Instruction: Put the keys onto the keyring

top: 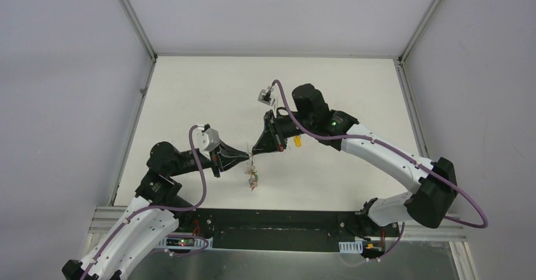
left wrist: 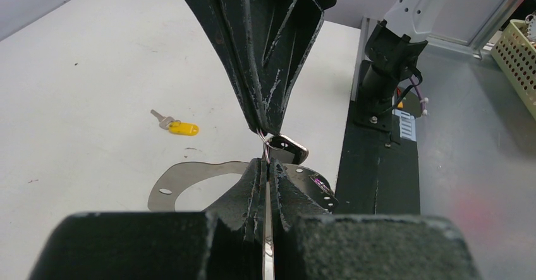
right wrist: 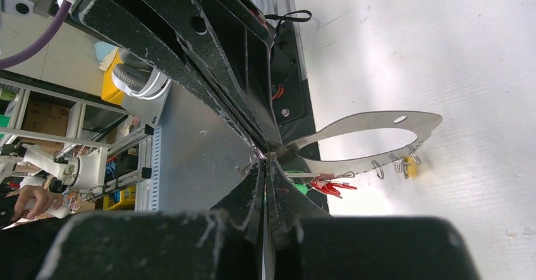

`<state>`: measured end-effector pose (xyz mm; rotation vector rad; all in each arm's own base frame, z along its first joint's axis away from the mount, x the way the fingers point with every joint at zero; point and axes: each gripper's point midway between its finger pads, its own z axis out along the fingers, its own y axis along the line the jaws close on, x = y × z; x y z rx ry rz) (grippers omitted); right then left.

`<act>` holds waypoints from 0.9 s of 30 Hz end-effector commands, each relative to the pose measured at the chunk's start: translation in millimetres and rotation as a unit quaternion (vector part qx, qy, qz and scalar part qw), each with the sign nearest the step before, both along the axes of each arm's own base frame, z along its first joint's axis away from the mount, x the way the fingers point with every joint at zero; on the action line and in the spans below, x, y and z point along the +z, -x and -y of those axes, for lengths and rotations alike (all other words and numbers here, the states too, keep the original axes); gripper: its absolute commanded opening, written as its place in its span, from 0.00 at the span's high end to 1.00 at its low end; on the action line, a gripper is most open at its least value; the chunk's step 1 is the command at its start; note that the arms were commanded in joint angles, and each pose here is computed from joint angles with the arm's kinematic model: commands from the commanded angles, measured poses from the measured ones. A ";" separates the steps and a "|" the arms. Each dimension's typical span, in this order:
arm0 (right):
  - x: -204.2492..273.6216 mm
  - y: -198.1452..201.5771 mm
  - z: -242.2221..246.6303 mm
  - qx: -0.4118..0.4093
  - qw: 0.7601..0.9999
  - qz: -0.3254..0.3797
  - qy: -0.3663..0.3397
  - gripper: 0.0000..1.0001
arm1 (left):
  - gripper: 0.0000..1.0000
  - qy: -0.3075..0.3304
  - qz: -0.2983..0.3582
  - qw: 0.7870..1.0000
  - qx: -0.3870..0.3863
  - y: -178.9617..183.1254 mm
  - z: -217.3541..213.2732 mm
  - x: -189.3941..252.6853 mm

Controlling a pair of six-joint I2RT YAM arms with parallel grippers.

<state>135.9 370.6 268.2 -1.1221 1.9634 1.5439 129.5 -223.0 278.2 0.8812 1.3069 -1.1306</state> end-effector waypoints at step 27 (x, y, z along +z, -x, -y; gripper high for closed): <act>16.4 -4.0 11.4 -0.025 0.997 0.066 -0.020 0.71 | 1.00 0.048 0.038 0.998 0.021 -0.2 -4.6 31.4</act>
